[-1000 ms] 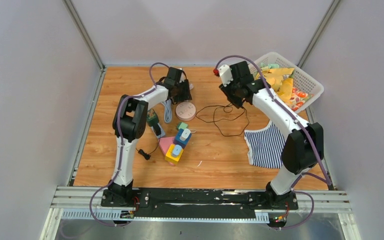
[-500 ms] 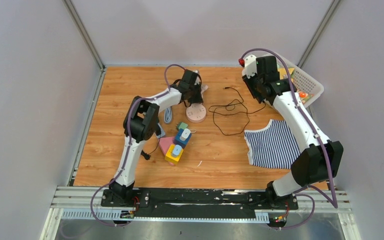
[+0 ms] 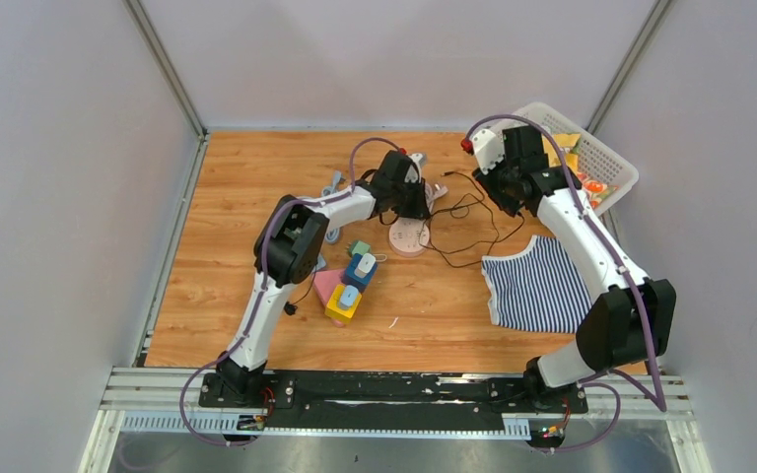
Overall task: Insert the plug
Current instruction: Move the socket to the center of the board, then insert the plug into the socket.
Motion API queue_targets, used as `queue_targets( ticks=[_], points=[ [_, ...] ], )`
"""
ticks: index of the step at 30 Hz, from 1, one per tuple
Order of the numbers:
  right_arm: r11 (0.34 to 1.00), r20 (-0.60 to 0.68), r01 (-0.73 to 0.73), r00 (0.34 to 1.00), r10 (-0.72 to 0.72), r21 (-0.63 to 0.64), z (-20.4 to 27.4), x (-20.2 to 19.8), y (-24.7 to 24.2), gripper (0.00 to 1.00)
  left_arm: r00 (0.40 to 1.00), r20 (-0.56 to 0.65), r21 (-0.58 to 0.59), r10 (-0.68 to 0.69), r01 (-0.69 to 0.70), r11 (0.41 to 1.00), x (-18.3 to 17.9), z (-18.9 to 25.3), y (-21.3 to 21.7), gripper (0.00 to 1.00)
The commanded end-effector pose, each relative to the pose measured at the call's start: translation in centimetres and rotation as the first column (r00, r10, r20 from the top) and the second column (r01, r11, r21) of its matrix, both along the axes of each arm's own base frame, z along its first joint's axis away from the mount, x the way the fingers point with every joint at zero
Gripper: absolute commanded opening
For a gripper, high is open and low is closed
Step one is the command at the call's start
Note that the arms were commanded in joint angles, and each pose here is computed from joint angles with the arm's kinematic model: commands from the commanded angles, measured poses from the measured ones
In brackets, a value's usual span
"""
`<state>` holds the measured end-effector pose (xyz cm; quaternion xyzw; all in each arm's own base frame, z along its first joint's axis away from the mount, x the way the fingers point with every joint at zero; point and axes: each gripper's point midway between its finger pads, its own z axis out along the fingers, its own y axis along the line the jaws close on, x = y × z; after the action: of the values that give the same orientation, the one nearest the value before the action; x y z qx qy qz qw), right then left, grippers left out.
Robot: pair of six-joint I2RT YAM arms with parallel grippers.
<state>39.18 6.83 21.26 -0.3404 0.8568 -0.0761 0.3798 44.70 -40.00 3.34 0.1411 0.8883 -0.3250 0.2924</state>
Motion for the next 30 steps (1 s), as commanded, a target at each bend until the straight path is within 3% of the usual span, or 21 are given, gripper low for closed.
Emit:
queue_targets(
  ticks=[1,2,7,13,16,20,25,30],
  points=[
    [0.974,-0.020,-0.218,0.976,0.217,-0.053,-0.7,-1.5,0.9,0.00,0.989,0.082,-0.039,-0.122,0.125,0.991,-0.7,4.6,-1.0,0.32],
    [0.958,-0.015,-0.283,0.959,0.282,-0.050,-0.7,-1.8,1.6,0.00,0.988,0.098,-0.034,-0.123,0.127,0.991,-0.5,5.7,-0.9,0.42],
    [0.839,0.017,-0.544,0.839,0.545,-0.032,-0.9,-3.7,5.4,0.00,0.989,0.139,-0.037,-0.047,0.052,0.998,0.1,10.8,1.4,0.52],
    [0.689,0.034,-0.722,0.692,0.722,0.057,-1.8,-4.5,9.8,0.00,0.992,0.015,-0.072,0.128,-0.126,0.989,0.8,11.4,6.8,0.53],
    [0.625,0.025,-0.774,0.630,0.776,0.099,-2.2,-4.5,11.5,0.00,0.989,0.030,-0.094,0.147,-0.144,0.985,0.4,11.9,8.7,0.53],
    [0.577,-0.045,-0.800,0.578,0.814,0.165,-3.4,-3.9,13.0,0.00,0.993,-0.007,-0.101,0.120,-0.120,0.988,-0.8,10.3,9.3,0.53],
    [0.478,-0.151,-0.874,0.463,0.874,0.087,-5.7,-3.4,14.9,0.00,0.994,-0.076,-0.053,0.081,-0.085,0.995,-1.7,7.0,9.5,0.52],
    [0.416,-0.133,-0.896,0.398,0.908,0.157,-7.2,-3.5,16.9,0.00,0.991,-0.120,-0.050,0.065,-0.071,0.996,-2.1,5.1,9.3,0.50]
  ],
)
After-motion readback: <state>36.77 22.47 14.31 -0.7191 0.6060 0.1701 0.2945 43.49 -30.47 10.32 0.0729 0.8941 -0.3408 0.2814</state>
